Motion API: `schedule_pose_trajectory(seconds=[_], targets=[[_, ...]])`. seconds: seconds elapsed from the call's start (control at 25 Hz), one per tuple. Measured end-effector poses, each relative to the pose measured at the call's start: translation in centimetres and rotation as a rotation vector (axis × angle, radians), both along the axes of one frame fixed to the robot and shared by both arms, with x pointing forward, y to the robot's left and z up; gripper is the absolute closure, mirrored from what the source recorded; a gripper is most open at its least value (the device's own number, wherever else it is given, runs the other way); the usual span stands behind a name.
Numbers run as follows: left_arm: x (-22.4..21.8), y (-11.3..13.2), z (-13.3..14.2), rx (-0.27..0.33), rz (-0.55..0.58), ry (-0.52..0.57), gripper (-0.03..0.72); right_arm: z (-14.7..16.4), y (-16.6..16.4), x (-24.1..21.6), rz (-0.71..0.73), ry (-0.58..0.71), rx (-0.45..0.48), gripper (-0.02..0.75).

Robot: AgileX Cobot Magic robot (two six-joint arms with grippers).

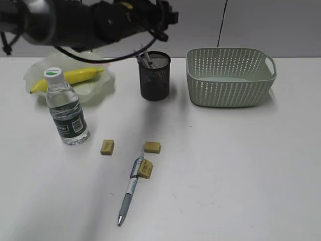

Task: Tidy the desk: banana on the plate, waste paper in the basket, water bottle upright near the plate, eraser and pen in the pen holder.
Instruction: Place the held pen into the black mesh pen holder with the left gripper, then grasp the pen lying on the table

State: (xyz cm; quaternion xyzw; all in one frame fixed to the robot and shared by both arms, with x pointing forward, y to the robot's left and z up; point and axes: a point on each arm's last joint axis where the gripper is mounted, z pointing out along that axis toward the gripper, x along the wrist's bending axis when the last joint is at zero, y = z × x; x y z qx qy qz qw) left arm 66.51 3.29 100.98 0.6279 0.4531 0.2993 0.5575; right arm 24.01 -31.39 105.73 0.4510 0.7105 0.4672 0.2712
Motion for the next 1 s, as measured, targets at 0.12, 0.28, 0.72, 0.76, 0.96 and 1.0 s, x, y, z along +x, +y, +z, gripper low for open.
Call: schedule_pose_trajectory(seconds=[0.12, 0.28, 0.72, 0.76, 0.96, 1.0], targets=[[-1.8, 0.6, 5.0, -0.01, -0.057, -0.012, 0.209, 0.0, 0.0, 0.0, 0.0, 0.0, 0.0, 0.428], [-5.5, 1.8, 10.7, 0.095, -0.193, 0.033, 0.209, 0.0, 0.0, 0.0, 0.0, 0.0, 0.0, 0.428], [-16.7, 11.9, 19.3, 0.455, -0.219, 0.382, 0.209, 0.0, 0.0, 0.0, 0.0, 0.0, 0.0, 0.428], [-17.5, 13.1, 19.9, 0.463, -0.177, 0.408, 0.212, 0.0, 0.0, 0.0, 0.0, 0.0, 0.0, 0.428], [-22.4, 18.4, 21.1, 0.473, -0.043, 0.468, 0.257, 0.0, 0.0, 0.0, 0.0, 0.0, 0.001, 0.428], [-23.4, 19.0, 20.7, 0.473, -0.033, 0.477, 0.26, 0.0, 0.0, 0.0, 0.0, 0.0, 0.001, 0.428]])
